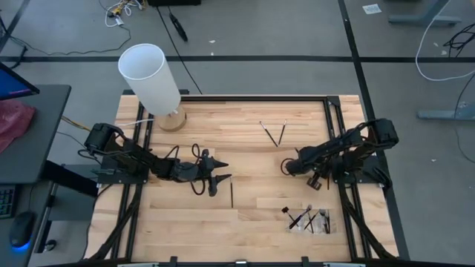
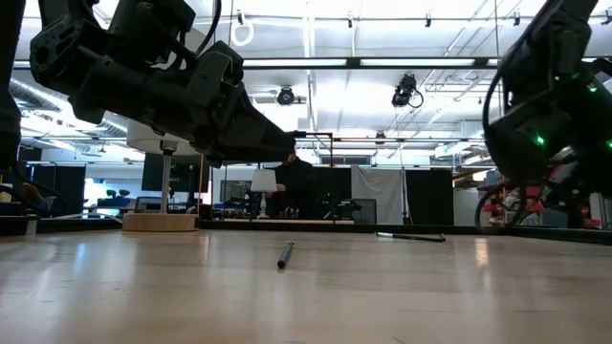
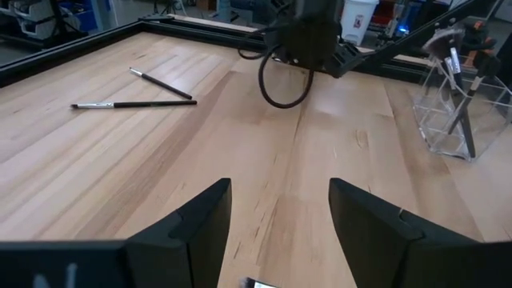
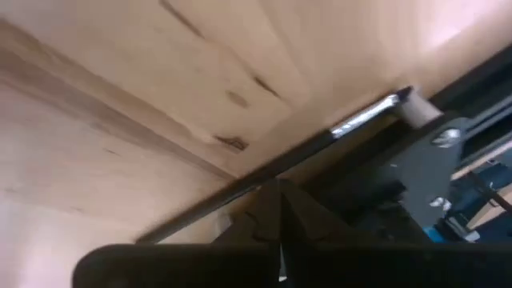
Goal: Pick & Place Makeup Supplies
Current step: Put the silver makeup brush into the transparent organizer
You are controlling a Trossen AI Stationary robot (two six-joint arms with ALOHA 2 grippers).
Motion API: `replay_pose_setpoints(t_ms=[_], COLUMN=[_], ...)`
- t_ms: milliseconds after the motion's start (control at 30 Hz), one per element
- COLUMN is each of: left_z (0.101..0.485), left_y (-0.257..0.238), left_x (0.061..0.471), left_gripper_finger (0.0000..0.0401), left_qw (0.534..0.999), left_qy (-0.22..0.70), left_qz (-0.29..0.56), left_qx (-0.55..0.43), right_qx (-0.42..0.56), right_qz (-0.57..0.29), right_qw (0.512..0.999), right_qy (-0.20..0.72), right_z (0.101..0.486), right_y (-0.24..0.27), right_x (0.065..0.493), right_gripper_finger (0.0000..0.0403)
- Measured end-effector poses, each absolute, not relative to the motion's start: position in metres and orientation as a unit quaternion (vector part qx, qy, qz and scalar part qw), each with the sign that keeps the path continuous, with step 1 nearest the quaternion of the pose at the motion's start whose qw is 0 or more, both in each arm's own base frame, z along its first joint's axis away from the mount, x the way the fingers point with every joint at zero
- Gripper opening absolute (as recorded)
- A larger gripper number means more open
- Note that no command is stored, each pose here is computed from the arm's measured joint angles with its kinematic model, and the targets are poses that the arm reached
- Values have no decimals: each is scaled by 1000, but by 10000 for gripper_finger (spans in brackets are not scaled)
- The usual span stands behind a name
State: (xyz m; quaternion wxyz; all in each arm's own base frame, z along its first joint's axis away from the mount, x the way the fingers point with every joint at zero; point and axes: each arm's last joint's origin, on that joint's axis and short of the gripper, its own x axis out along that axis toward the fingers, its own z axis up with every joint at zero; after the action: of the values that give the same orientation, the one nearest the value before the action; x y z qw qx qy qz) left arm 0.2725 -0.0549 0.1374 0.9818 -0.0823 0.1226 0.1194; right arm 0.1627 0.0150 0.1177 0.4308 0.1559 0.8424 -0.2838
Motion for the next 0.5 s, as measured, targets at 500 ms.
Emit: replay_pose_setpoints(t_ms=[500], left_z=[137], left_y=[-55], left_x=[273], left_gripper_finger=[213], left_qw=[982], left_qy=[122], left_qz=[120], left_qx=[-83], right_qx=[123], right_qz=[-240], right_qw=[498], right_qy=[824], right_z=[114], right_y=[28], right_x=[173], right_gripper_finger=[0])
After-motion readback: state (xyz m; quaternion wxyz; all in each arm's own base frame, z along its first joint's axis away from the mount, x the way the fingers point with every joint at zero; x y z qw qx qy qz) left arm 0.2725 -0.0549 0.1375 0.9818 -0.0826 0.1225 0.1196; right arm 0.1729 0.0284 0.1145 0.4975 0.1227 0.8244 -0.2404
